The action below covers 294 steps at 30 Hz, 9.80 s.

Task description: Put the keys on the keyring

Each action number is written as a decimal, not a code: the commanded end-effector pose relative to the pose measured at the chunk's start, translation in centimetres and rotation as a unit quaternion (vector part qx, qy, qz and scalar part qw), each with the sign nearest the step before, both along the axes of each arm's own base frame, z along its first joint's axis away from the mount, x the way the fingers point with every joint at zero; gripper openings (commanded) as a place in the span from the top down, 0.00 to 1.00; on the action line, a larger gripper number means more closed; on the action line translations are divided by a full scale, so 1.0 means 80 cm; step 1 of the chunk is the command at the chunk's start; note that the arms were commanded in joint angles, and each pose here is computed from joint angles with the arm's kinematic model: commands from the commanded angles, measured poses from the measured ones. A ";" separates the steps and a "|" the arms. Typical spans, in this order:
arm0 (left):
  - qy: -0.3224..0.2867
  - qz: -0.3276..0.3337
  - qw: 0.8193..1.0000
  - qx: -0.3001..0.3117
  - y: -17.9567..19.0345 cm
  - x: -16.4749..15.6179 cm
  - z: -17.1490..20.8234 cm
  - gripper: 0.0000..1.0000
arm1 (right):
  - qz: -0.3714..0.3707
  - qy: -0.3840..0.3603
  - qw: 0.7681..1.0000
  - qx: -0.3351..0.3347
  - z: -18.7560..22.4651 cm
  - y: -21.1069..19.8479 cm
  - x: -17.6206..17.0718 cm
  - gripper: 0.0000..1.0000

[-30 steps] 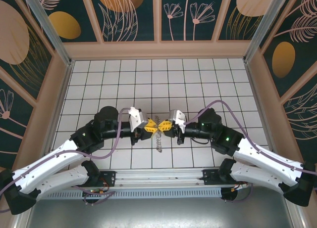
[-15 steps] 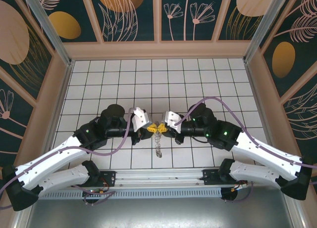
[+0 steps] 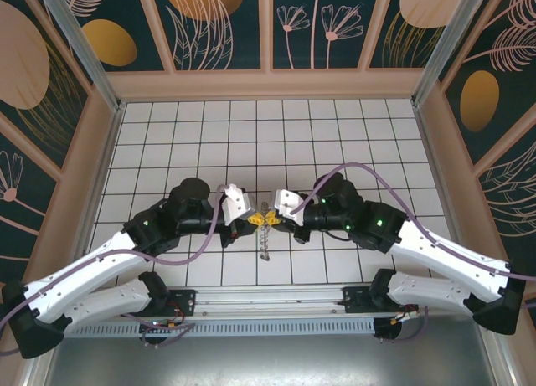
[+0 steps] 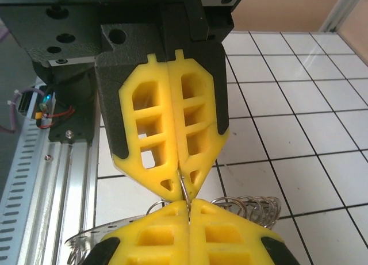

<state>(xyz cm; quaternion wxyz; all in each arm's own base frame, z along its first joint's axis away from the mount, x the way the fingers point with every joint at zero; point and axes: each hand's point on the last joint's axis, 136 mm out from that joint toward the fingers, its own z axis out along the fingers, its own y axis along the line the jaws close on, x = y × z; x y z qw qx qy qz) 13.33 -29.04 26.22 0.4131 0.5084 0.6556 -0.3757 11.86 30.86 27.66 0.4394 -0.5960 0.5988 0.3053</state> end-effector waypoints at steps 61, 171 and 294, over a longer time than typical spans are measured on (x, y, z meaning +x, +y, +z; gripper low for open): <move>-0.053 -0.055 0.983 -0.168 -0.013 -0.023 0.109 1.00 | 0.037 -0.007 0.996 0.076 0.049 0.007 -0.021 0.75; -0.092 -0.080 0.967 -0.223 0.008 -0.050 0.141 1.00 | 0.049 -0.006 0.996 0.079 0.049 0.011 -0.023 0.79; -0.050 -0.005 0.996 0.069 0.004 0.012 0.035 0.79 | 0.021 0.000 0.999 0.040 0.040 0.010 0.010 1.00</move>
